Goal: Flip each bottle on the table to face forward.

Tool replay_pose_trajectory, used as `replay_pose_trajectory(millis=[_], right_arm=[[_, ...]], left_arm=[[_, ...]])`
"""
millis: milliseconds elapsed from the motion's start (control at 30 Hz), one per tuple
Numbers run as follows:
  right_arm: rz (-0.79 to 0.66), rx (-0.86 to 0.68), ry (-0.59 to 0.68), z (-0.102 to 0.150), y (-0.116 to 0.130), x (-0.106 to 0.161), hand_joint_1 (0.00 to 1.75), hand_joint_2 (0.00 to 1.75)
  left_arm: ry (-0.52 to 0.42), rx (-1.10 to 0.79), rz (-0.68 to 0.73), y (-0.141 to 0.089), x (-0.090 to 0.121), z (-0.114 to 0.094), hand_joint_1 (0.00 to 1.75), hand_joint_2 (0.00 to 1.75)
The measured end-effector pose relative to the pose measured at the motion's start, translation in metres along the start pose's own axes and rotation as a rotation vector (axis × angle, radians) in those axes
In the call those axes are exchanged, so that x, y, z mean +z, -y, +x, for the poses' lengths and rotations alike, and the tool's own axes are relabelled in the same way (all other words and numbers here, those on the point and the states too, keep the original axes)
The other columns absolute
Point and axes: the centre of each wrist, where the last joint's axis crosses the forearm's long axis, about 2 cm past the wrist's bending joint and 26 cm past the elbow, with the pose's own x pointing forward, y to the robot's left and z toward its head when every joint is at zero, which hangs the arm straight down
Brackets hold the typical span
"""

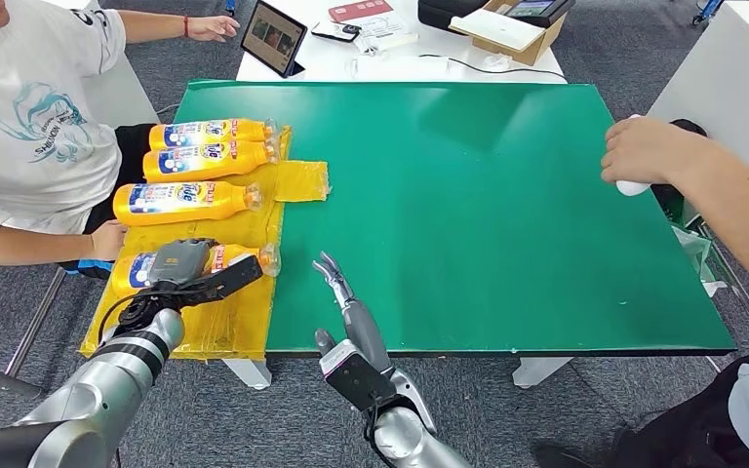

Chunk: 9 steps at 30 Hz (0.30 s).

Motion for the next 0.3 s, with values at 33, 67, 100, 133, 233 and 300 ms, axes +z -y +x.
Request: replay_pose_trajectory(millis=[33, 67, 100, 133, 233, 300], right_arm=[[0.000, 0.000, -0.003, -0.0002, 0.0000, 0.0006, 0.00, 0.00], [0.000, 0.000, -0.006, -0.0004, 0.0000, 0.0011, 0.00, 0.00], [0.000, 0.001, -0.009, -0.0006, 0.0001, 0.0017, 0.00, 0.00], [-0.001, 0.003, -0.012, -0.0009, 0.0003, 0.0023, 0.00, 0.00], [-0.003, 0.010, -0.020, -0.0020, 0.0020, 0.0036, 0.00, 0.00], [-0.003, 0.012, -0.022, -0.0024, 0.0030, 0.0037, 0.00, 0.00]], left_arm=[[-0.004, 0.010, -0.008, -0.0006, -0.0005, -0.0004, 0.00, 0.87], [-0.004, 0.023, -0.014, -0.0011, -0.0009, -0.0005, 0.00, 0.44], [-0.002, 0.042, -0.022, -0.0014, -0.0013, -0.0005, 0.00, 0.00], [0.003, 0.067, -0.033, -0.0021, -0.0018, -0.0007, 0.00, 0.00], [0.036, 0.167, -0.089, -0.0055, -0.0047, -0.0002, 0.00, 0.00], [0.055, 0.221, -0.120, -0.0080, -0.0067, 0.0010, 0.00, 0.00]])
